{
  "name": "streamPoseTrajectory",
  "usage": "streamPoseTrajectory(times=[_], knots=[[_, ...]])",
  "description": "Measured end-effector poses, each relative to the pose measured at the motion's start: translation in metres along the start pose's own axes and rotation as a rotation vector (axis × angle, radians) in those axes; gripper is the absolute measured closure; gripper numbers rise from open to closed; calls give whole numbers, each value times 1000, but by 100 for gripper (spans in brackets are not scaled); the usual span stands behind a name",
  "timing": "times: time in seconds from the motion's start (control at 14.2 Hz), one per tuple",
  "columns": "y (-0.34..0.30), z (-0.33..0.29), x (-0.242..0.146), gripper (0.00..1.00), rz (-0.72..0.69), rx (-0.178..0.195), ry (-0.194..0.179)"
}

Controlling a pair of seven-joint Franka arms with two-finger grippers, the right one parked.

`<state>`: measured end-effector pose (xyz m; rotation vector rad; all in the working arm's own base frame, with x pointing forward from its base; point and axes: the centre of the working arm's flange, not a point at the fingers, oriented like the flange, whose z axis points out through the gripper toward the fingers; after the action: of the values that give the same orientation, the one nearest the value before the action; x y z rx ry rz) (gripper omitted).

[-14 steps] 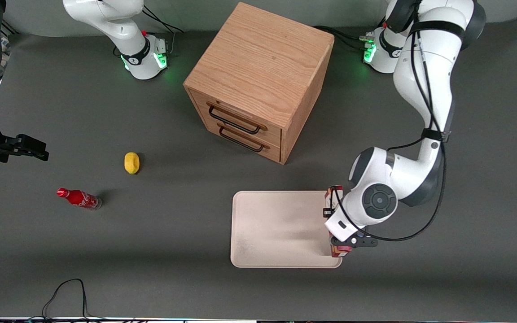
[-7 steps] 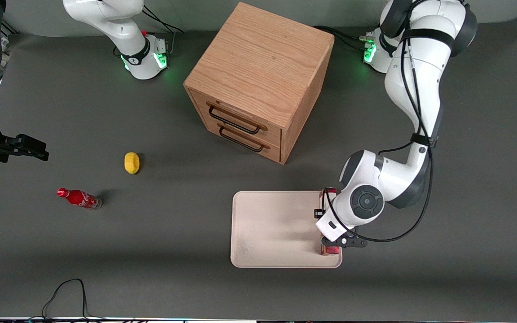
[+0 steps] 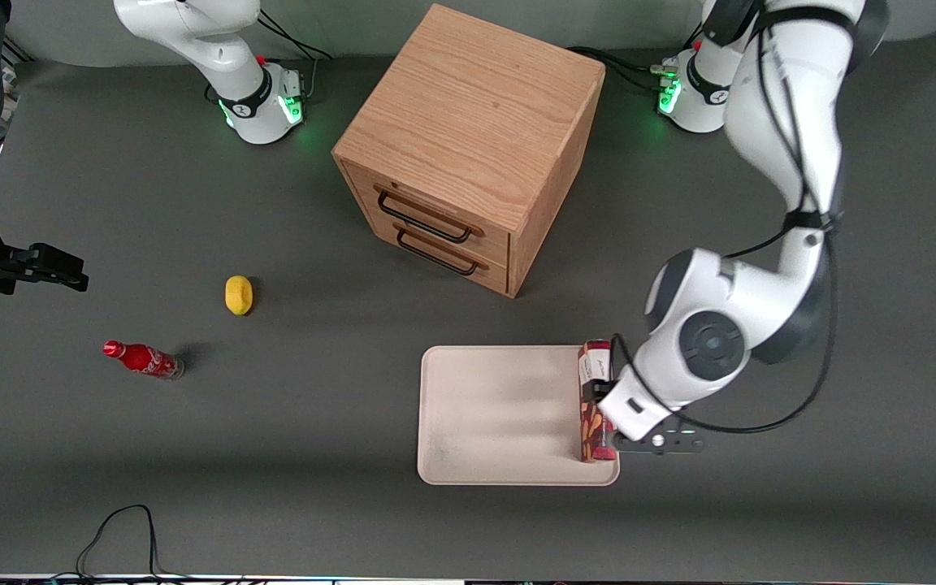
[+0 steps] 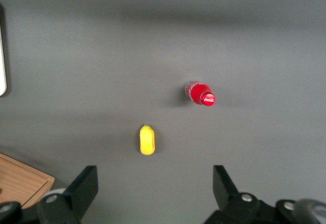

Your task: Place red cookie box on tray

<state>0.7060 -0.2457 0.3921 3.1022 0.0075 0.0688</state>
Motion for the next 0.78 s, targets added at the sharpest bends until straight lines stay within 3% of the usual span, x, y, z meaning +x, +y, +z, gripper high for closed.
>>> streamPoseTrajectory(times=[0.07, 0.28, 0.49, 0.78], knots=[[-29, -32, -6, 0, -27, 9, -4], [-134, -109, -46, 0, -36, 45, -63], [-249, -140, -100, 0, -8, 54, -100], [-286, -180, -159, 0, 31, 54, -110]])
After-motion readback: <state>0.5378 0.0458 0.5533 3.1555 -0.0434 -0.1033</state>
